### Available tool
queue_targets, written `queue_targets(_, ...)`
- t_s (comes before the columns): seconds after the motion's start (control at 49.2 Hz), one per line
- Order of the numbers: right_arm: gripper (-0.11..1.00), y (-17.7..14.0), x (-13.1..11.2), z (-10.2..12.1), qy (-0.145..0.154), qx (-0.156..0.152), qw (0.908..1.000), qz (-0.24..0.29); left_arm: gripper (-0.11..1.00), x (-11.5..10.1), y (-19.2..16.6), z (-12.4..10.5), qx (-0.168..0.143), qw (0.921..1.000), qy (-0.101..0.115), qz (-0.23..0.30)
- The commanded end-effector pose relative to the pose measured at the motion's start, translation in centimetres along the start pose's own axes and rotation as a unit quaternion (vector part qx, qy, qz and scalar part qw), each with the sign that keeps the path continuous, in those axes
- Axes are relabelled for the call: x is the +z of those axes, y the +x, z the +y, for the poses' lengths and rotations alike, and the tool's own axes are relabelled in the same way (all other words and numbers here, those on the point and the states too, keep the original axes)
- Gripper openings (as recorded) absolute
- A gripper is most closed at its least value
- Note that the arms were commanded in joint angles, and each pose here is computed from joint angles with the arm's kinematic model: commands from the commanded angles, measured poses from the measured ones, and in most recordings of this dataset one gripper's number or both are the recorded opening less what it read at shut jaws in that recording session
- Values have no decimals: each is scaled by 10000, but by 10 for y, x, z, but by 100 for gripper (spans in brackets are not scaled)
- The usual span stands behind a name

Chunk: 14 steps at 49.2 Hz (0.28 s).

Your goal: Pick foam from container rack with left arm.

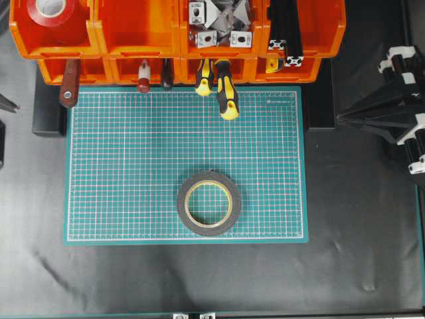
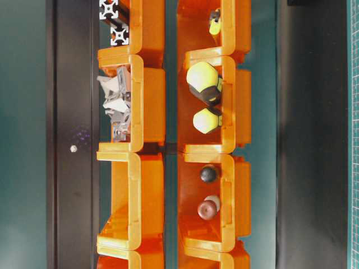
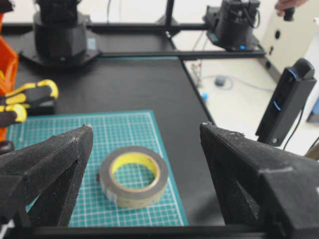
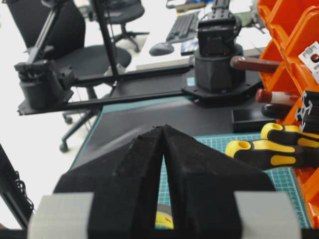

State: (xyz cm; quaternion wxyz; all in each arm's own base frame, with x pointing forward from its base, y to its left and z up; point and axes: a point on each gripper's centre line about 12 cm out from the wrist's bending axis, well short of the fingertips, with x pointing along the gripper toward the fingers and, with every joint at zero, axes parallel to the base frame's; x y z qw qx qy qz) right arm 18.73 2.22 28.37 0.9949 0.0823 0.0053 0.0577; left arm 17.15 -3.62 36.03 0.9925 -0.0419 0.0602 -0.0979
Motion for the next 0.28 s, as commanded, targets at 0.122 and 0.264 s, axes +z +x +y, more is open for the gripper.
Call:
queue_targets(0.122,0,2,5,0,-8,4,10000,-85,84,4,2,0,-6,10000,-16,-92)
queue_targets(0.264,0,2,3,0,0,0,10000,-62,83,2,3,0,-5,10000,-23,-76)
